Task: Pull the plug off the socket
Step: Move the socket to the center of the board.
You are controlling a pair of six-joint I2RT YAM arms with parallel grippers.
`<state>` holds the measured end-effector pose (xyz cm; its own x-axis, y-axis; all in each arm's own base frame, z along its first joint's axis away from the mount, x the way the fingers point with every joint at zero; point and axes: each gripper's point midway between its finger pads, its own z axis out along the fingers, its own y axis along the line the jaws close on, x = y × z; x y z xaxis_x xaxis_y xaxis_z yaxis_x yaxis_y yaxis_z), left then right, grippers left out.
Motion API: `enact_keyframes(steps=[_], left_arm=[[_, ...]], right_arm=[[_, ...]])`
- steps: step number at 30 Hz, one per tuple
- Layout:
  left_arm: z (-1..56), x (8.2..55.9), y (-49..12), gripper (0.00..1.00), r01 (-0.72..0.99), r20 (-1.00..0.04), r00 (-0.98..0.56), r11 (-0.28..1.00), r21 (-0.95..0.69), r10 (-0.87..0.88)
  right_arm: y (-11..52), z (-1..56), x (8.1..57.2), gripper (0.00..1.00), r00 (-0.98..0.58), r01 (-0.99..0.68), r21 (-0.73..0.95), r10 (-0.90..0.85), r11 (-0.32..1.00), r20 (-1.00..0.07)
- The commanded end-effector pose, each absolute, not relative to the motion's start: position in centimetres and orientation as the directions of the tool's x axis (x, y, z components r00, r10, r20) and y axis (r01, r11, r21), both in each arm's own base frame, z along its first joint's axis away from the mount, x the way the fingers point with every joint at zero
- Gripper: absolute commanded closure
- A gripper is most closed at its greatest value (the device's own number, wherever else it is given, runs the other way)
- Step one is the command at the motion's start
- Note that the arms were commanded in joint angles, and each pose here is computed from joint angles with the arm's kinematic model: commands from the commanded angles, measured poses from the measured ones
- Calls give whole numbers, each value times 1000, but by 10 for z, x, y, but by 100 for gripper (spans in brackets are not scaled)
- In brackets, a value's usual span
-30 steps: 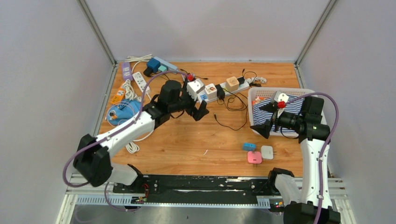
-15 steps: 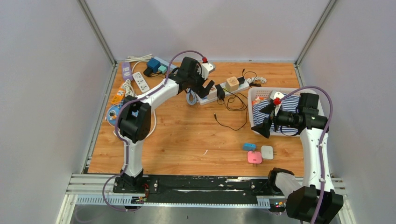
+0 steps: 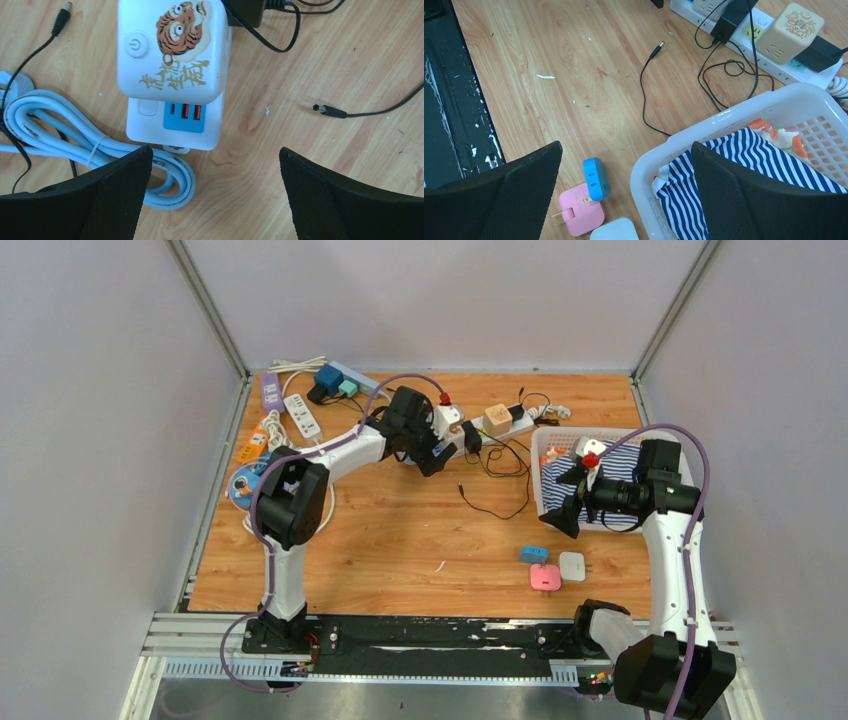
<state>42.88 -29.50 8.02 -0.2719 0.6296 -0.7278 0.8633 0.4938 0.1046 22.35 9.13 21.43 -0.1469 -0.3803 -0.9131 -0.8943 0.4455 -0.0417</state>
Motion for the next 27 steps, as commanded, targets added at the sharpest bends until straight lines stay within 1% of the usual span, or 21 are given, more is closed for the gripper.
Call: enact_keyframes(steps=[1, 4, 9, 14, 17, 22, 27], left_arm=[[113, 443, -305, 3, 844, -791, -188, 508, 173, 582], [116, 445, -304, 3, 830, -812, -168, 524, 189, 560], [125, 444, -314, 2, 835, -853, -142, 524, 169, 502], [113, 454, -324, 0, 830, -858, -195, 546, 114, 476], [110, 458, -319, 0, 812, -850, -206, 569, 127, 484], [108, 457, -327, 0, 828, -859, -219, 554, 88, 463], [98, 462, -338, 6, 839, -862, -240, 542, 46, 446]], right_arm=[[94, 218, 219, 0, -123, -902, -62, -391, 428, -912], [94, 218, 218, 0, -119, -902, -64, -390, 426, -913], [95, 218, 218, 0, -121, -903, -62, -389, 425, -913], [95, 218, 218, 0, -118, -904, -63, -388, 424, -914], [95, 217, 218, 0, -120, -904, -60, -387, 423, -914], [95, 216, 219, 0, -122, -904, -58, -387, 423, -914], [96, 215, 219, 0, -124, -906, -54, -386, 419, -914]])
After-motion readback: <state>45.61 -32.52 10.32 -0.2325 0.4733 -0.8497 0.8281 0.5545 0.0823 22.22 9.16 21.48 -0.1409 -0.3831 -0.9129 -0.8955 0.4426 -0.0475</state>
